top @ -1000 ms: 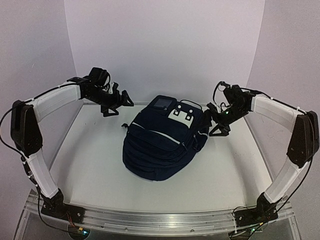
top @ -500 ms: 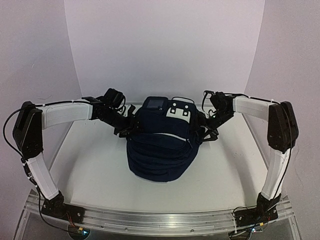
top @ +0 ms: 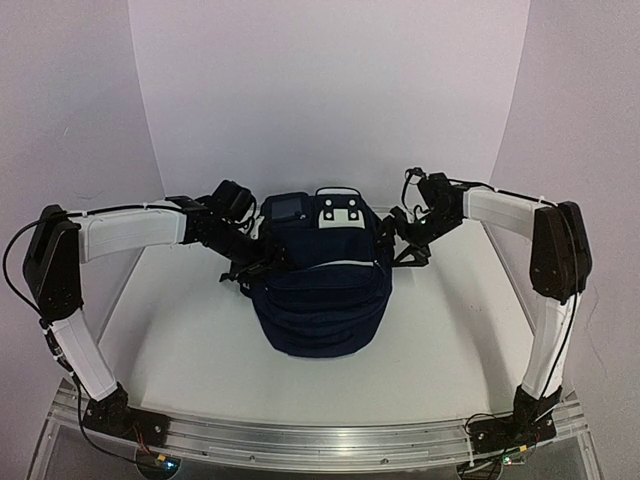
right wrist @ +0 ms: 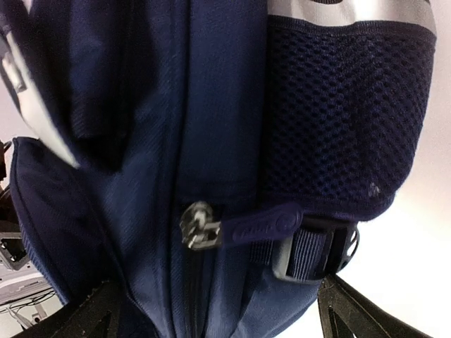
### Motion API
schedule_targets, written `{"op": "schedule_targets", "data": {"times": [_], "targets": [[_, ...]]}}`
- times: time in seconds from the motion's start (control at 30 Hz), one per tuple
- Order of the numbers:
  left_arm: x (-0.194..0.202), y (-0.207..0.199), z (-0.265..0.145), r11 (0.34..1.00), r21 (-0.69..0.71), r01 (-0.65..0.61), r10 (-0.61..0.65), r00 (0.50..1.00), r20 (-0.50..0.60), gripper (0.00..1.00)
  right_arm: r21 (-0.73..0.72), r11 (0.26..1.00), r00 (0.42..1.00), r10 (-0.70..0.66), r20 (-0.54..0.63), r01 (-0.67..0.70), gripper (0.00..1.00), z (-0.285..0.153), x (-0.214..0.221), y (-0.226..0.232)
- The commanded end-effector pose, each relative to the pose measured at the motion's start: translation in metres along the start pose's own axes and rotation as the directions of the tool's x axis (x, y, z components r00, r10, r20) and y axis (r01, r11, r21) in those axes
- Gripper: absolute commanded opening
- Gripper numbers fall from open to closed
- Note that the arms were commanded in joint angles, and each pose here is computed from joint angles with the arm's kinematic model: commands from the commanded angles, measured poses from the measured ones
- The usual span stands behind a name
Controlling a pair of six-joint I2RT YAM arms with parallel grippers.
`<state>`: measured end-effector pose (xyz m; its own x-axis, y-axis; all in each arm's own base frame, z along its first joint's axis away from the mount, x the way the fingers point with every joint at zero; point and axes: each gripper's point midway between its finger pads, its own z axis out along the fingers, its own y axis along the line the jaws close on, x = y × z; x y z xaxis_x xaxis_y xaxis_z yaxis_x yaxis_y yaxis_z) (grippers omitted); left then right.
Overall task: Pack the student bag
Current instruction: Adjust the student bag at the center of the board.
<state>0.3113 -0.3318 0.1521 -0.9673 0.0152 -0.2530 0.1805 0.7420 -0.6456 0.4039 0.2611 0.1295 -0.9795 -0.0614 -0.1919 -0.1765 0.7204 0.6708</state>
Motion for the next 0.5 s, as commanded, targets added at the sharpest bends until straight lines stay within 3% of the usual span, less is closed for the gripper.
{"op": "schedule_targets", "data": {"times": [0.0, 0.17, 0.33, 0.47], "targets": [[-0.025, -0.033, -0.045, 0.995, 0.089, -0.034, 0.021, 0.990, 0.141, 0.84, -0.114, 0.983, 0.989, -0.137, 0.055, 0.142, 0.98, -0.034, 0.018, 0.065], [-0.041, -0.005, -0.048, 0.997, 0.068, 0.046, -0.058, 0.982, 0.177, 0.86, -0.103, 0.984, 0.989, -0.145, 0.015, 0.146, 0.98, -0.018, 0.033, 0.059], [-0.039, -0.004, -0.015, 0.994, 0.100, 0.036, -0.044, 0.996, 0.079, 0.67, -0.140, 0.965, 0.971, -0.232, -0.053, 0.223, 0.95, 0.012, 0.069, 0.090], [-0.023, -0.019, 0.004, 0.993, 0.114, -0.005, 0.003, 1.000, 0.021, 0.54, -0.134, 0.967, 0.969, -0.230, -0.094, 0.217, 0.91, 0.014, 0.094, 0.085]]}}
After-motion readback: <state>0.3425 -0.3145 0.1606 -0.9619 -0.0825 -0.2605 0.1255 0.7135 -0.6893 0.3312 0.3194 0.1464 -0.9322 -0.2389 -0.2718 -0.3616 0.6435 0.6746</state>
